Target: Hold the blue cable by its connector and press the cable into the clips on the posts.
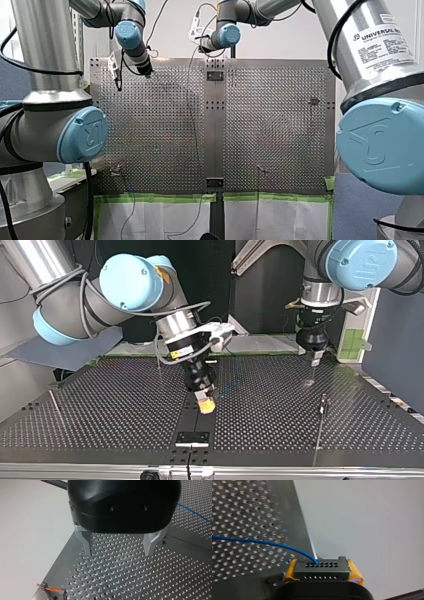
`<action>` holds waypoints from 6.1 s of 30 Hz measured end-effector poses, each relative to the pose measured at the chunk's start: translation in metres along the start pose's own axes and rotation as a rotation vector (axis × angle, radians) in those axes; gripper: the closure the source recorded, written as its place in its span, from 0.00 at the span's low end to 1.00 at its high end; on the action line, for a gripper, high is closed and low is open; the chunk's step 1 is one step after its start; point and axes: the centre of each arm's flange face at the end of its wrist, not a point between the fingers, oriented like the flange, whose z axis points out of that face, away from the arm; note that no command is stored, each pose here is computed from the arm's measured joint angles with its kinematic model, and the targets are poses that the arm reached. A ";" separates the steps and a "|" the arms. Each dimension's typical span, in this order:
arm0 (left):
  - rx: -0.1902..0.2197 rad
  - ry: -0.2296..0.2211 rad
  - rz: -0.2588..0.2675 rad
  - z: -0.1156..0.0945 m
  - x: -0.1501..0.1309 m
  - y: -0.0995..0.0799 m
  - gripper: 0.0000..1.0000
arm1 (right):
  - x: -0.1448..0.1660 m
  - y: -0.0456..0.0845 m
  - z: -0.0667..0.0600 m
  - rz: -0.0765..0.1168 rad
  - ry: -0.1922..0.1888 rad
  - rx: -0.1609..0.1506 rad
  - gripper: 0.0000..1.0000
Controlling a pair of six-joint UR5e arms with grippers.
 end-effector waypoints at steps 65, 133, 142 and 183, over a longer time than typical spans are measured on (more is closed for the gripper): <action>0.067 0.210 -0.222 0.010 0.034 -0.007 0.00 | -0.085 0.016 -0.020 -0.006 -0.115 -0.012 1.00; 0.539 0.392 -0.756 0.060 0.100 -0.053 0.00 | -0.085 0.019 -0.019 -0.004 -0.115 -0.009 1.00; 0.533 0.374 -0.826 0.072 0.104 -0.053 0.00 | -0.086 0.019 -0.019 -0.005 -0.117 -0.005 1.00; 0.584 0.304 -0.823 0.101 0.105 -0.090 0.00 | -0.085 0.019 -0.019 -0.005 -0.117 -0.002 1.00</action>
